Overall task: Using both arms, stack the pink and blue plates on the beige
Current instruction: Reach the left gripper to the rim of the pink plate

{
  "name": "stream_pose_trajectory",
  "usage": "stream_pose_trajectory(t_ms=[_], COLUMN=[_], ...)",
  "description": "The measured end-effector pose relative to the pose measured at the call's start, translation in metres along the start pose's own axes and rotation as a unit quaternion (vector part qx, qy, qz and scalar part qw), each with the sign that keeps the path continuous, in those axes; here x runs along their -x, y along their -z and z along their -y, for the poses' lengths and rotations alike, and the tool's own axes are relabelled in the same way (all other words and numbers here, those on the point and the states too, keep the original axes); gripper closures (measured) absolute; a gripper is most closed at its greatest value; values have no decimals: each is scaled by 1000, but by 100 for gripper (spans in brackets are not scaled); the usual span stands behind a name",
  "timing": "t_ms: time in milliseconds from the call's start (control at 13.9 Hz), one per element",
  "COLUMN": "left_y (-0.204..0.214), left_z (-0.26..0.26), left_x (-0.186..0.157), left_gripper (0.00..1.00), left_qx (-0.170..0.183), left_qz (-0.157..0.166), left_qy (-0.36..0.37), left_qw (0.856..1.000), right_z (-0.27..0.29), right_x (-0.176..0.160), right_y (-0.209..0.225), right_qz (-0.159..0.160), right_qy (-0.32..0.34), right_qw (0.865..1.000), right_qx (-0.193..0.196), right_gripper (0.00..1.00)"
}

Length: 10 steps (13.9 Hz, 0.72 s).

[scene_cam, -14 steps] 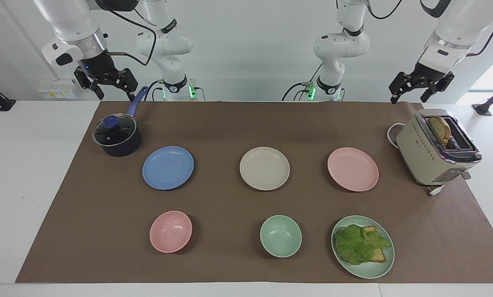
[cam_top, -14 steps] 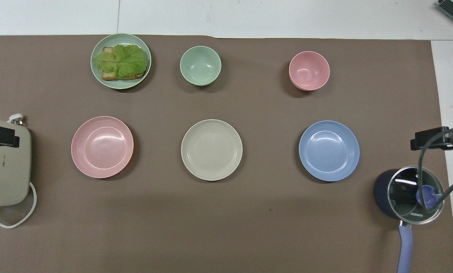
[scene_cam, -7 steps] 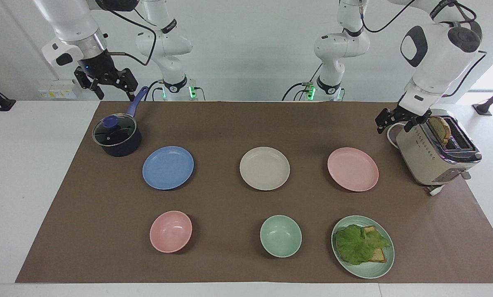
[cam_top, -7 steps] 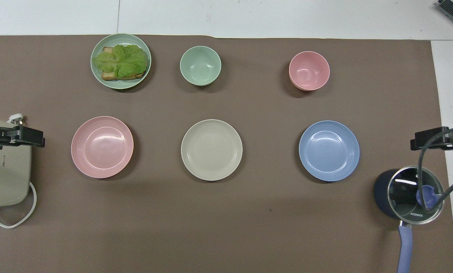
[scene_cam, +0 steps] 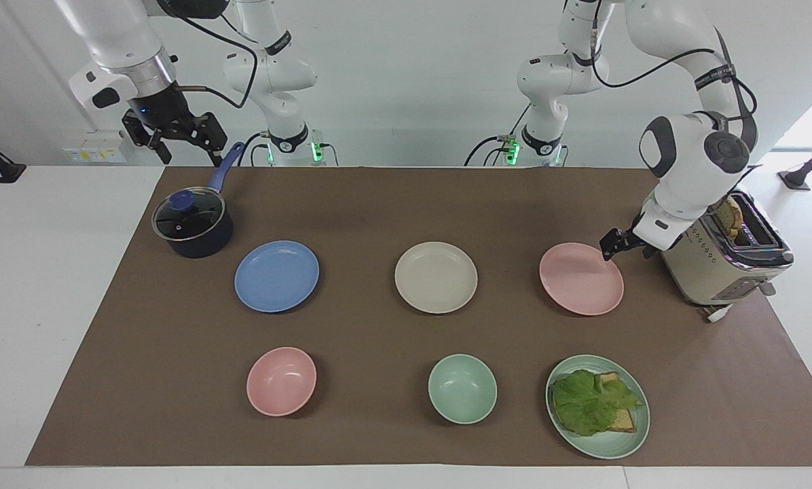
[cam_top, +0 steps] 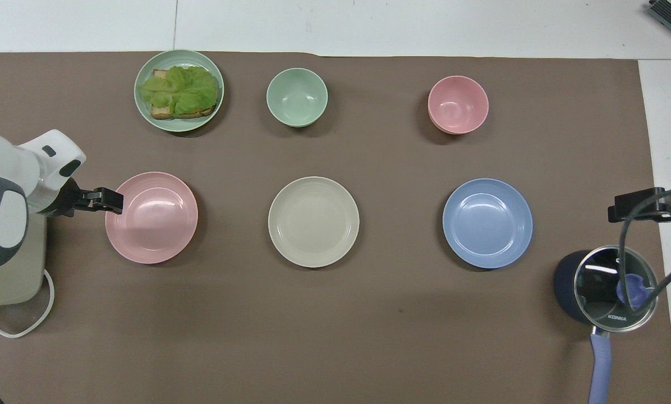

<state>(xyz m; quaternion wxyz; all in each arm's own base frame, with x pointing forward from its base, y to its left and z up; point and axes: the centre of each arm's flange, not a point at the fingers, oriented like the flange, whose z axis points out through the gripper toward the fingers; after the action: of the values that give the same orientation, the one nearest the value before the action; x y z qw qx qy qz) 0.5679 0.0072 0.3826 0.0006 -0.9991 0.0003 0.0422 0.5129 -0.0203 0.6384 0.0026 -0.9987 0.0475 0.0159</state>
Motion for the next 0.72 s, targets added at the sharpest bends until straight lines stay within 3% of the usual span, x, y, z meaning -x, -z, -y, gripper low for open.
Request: stream_pose_trajectory(t_ms=[287, 717], left_y=[-38, -59], left_z=[17, 21], left_x=[-7, 1], left_gripper=[0, 0], left_qx=[3, 5], left_qz=[6, 24], left_qy=[9, 13], left_qw=[1000, 1000], right_z=[0, 0], right_x=[0, 0], right_y=[0, 0], right_qz=[0, 0], right_qy=[0, 0], right_qw=[1000, 1000], right_qx=[0, 0], right_gripper=[0, 0])
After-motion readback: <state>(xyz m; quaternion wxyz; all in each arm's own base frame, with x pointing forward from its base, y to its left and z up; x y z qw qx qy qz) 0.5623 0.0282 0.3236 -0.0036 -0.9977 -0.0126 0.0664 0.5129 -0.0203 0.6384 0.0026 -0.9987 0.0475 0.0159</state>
